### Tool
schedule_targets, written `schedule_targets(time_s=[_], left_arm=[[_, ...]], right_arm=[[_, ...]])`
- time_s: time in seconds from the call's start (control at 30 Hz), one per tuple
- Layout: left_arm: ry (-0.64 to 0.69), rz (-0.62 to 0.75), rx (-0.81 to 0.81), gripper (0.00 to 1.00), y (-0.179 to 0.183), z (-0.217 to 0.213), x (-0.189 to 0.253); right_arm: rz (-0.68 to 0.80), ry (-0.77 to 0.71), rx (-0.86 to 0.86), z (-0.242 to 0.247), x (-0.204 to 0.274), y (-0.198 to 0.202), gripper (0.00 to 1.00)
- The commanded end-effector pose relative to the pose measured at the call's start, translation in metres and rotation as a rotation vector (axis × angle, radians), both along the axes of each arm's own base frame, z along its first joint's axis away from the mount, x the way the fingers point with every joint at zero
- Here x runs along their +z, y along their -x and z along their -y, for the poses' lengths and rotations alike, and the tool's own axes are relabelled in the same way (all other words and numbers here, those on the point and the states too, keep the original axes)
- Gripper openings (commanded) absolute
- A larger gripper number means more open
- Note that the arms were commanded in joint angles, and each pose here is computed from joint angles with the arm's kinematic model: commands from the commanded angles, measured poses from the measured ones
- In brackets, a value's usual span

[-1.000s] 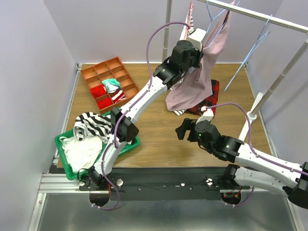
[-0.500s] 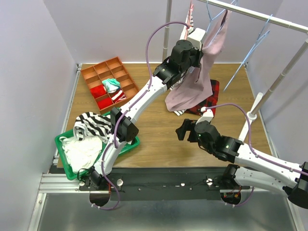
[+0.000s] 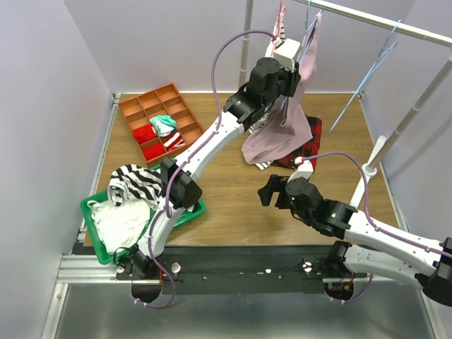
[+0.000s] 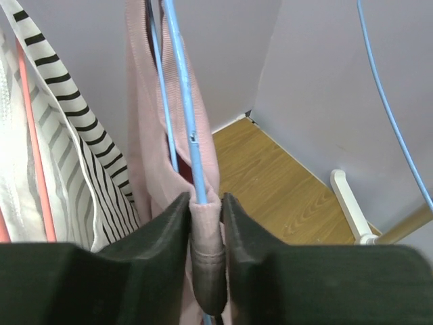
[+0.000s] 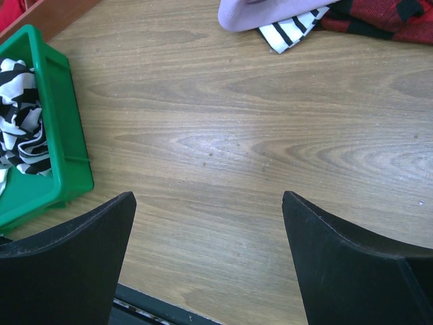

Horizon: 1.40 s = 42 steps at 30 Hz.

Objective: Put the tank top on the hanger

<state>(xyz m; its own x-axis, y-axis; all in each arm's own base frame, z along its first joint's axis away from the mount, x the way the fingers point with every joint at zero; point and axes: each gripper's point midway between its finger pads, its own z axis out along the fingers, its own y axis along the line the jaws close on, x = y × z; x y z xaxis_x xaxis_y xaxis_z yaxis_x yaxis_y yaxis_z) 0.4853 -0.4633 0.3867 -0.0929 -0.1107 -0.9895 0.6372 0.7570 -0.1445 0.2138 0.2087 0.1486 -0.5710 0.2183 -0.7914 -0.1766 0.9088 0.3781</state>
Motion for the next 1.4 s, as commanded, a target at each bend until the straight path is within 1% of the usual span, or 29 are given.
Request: schedule_targets(time_s=[0.0,0.07,0.1,0.13,0.2,0.27,0.3,0.5,0.53,0.57,0.6,0.63,0.67,0.7,0.73,0.77,0.8,0.83,0.87,0.9,0.93,0.97,1.0,1.03,1.1,1.13,1.2,1.23,1.37], left_arm=[[0.081,0.079,0.011,0.40,0.018,-0.022,0.063],[0.093,0.086,-0.005,0.46,0.025,-0.026,0.073],[0.098,0.089,-0.008,0.57,0.028,-0.028,0.078],[0.096,0.085,-0.011,0.64,0.030,-0.028,0.077],[0.109,0.102,-0.019,0.73,0.039,-0.035,0.092],[0.119,0.111,-0.031,0.78,0.049,-0.040,0.105],[0.121,0.116,-0.034,0.84,0.052,-0.043,0.110],[0.149,0.120,-0.058,0.96,0.085,-0.068,0.139],[0.134,0.094,-0.059,0.98,0.087,-0.069,0.129],[0.156,0.107,-0.066,0.99,0.101,-0.081,0.145],[0.163,0.097,-0.071,0.99,0.108,-0.085,0.146],[0.142,0.055,-0.063,0.99,0.109,-0.086,0.128],[0.171,0.060,-0.049,0.99,0.122,-0.103,0.141],[0.174,0.037,-0.039,0.99,0.126,-0.108,0.136],[0.165,-0.035,-0.012,0.99,0.125,-0.110,0.109],[0.193,-0.043,0.001,0.99,0.138,-0.126,0.117],[0.207,-0.076,0.014,0.99,0.143,-0.131,0.109],[0.182,-0.156,0.027,0.99,0.145,-0.130,0.073],[0.198,-0.160,0.030,0.99,0.159,-0.142,0.075],[0.195,-0.186,0.057,0.99,0.163,-0.149,0.064],[0.152,-0.247,0.089,0.99,0.165,-0.154,0.025],[0.182,-0.250,0.114,0.99,0.177,-0.168,0.027],[0.170,-0.274,0.129,0.99,0.183,-0.172,0.012],[0.128,-0.324,0.158,0.99,0.189,-0.178,-0.023],[0.114,-0.358,0.196,0.99,0.206,-0.191,-0.042],[0.069,-0.397,0.229,0.99,0.211,-0.197,-0.070],[0.047,-0.429,0.262,0.99,0.227,-0.204,-0.091],[0.011,-0.459,0.271,0.99,0.235,-0.206,-0.116],[0.023,-0.509,0.305,0.99,0.255,-0.220,-0.151]], right_arm=[[0.016,-0.017,0.003,-0.002,0.004,0.000,0.96],[0.021,-0.020,0.004,-0.002,0.007,-0.001,0.96],[0.025,-0.019,0.005,-0.002,0.008,-0.001,0.96],[0.027,-0.019,0.002,-0.002,0.010,-0.002,0.97],[0.032,-0.016,0.002,-0.002,0.012,-0.002,0.98],[0.038,-0.020,0.001,-0.001,0.017,-0.003,0.98],[0.042,-0.014,0.001,-0.001,0.017,-0.004,0.99],[0.057,-0.006,-0.014,0.002,0.030,-0.006,1.00],[0.060,-0.004,-0.015,0.003,0.032,-0.006,1.00],[0.064,-0.005,-0.015,0.004,0.034,-0.006,1.00],[0.075,-0.004,-0.023,0.005,0.039,-0.007,1.00],[0.077,0.004,-0.026,0.007,0.040,-0.008,1.00],[0.082,0.005,-0.025,0.007,0.044,-0.008,1.00],[0.087,0.009,-0.029,0.008,0.046,-0.008,1.00],[0.091,0.018,-0.027,0.010,0.049,-0.008,1.00],[0.098,0.019,-0.027,0.011,0.052,-0.008,1.00],[0.106,0.023,-0.038,0.014,0.055,-0.009,1.00],[0.116,0.028,-0.035,0.015,0.060,-0.010,1.00],[0.121,0.026,-0.038,0.016,0.063,-0.010,1.00],[0.126,0.029,-0.043,0.017,0.066,-0.010,1.00],[0.126,0.029,-0.041,0.018,0.068,-0.010,1.00],[0.131,0.027,-0.044,0.018,0.071,-0.010,1.00],[0.131,0.022,-0.044,0.018,0.073,-0.010,1.00],[0.126,0.017,-0.042,0.018,0.073,-0.009,1.00],[0.124,0.002,-0.041,0.017,0.075,-0.008,1.00],[0.116,-0.008,-0.043,0.017,0.074,-0.007,1.00],[0.107,-0.026,-0.039,0.016,0.070,-0.004,1.00],[0.108,-0.040,-0.038,0.016,0.071,-0.003,1.00],[0.106,-0.062,-0.043,0.020,0.065,0.001,1.00]])
